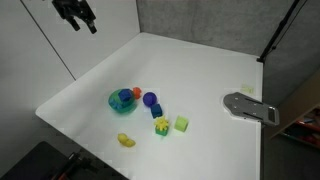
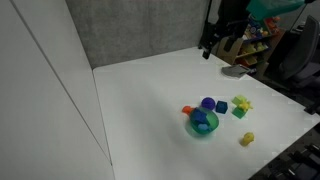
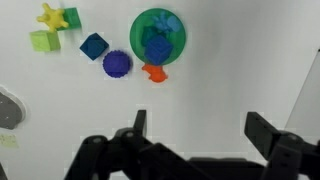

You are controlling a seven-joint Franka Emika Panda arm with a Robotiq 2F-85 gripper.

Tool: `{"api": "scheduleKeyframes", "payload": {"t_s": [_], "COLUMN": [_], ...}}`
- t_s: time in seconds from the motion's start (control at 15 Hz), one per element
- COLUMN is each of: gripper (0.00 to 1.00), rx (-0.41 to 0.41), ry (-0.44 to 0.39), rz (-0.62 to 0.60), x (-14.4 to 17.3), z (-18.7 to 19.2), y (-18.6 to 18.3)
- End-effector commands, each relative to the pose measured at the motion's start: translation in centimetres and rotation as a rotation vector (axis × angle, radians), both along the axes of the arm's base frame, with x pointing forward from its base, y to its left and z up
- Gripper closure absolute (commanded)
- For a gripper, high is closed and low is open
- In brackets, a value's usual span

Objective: Pick up the orange toy and put it in the green bowl

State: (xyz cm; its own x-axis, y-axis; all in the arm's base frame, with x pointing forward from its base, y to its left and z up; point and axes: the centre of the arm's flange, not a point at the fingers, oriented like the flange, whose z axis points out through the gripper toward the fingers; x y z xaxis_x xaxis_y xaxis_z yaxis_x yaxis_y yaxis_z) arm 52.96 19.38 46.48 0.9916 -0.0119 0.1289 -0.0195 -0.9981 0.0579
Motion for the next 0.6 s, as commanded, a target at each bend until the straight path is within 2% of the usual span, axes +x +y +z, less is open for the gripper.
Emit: {"api": "scheduleKeyframes", "payload": {"t_s": [0.0,0.53], "gripper": [0.00,0.00], "rx": [0.030,0.063], "ry": [-0.021,0.025], "rz": [-0.049,-0.103], "x": [3.7,9.5], "z": [-2.7,-12.5], "y": [0.5,-1.5]}}
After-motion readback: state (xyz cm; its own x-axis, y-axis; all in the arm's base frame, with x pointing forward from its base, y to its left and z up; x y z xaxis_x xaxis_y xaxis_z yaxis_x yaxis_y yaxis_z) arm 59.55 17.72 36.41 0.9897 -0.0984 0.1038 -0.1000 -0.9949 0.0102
